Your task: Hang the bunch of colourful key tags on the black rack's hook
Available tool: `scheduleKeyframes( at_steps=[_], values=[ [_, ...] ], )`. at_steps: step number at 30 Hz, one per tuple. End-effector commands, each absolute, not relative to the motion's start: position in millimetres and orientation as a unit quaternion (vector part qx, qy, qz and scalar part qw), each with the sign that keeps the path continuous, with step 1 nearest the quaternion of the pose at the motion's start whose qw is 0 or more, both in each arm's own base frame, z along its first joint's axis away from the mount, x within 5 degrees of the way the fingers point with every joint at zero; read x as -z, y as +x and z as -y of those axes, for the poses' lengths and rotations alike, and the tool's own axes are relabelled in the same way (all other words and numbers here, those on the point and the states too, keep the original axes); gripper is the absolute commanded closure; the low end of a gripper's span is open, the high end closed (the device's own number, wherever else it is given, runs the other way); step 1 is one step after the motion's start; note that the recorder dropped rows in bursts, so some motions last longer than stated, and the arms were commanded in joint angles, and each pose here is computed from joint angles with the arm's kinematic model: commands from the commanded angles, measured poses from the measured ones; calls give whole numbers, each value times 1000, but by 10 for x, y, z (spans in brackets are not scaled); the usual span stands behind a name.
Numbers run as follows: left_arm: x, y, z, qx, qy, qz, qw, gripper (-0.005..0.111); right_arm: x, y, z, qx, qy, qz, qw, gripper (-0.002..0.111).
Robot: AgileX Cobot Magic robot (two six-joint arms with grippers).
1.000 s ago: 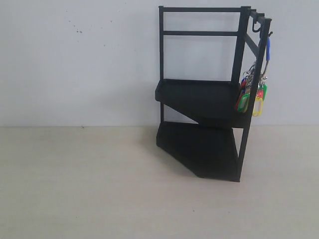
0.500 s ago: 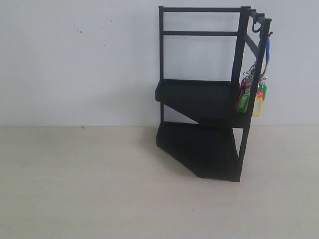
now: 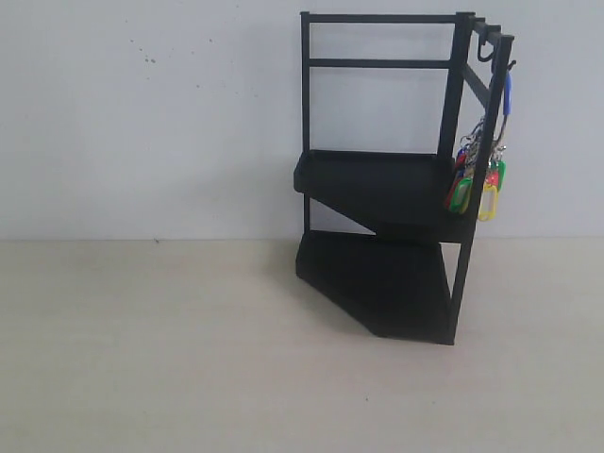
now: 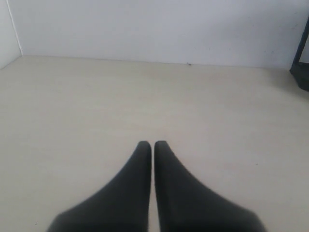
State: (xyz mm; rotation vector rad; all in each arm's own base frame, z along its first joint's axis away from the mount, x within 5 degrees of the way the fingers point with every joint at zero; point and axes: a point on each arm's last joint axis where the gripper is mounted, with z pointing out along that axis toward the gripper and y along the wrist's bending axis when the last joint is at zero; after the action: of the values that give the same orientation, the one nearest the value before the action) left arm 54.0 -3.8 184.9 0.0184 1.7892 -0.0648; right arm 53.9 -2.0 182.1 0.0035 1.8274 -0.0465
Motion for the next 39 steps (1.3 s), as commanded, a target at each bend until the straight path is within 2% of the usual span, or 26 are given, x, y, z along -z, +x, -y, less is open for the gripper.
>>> scheduleKeyframes(
  at_steps=[1,39],
  values=[
    [-1865,544,36,28,6,-777,629,102,-1829,536,19,20,-1,-789,614,108],
    [-1865,544,36,28,6,-777,629,102,-1817,533,19,20,0,-793,608,108]
  ],
)
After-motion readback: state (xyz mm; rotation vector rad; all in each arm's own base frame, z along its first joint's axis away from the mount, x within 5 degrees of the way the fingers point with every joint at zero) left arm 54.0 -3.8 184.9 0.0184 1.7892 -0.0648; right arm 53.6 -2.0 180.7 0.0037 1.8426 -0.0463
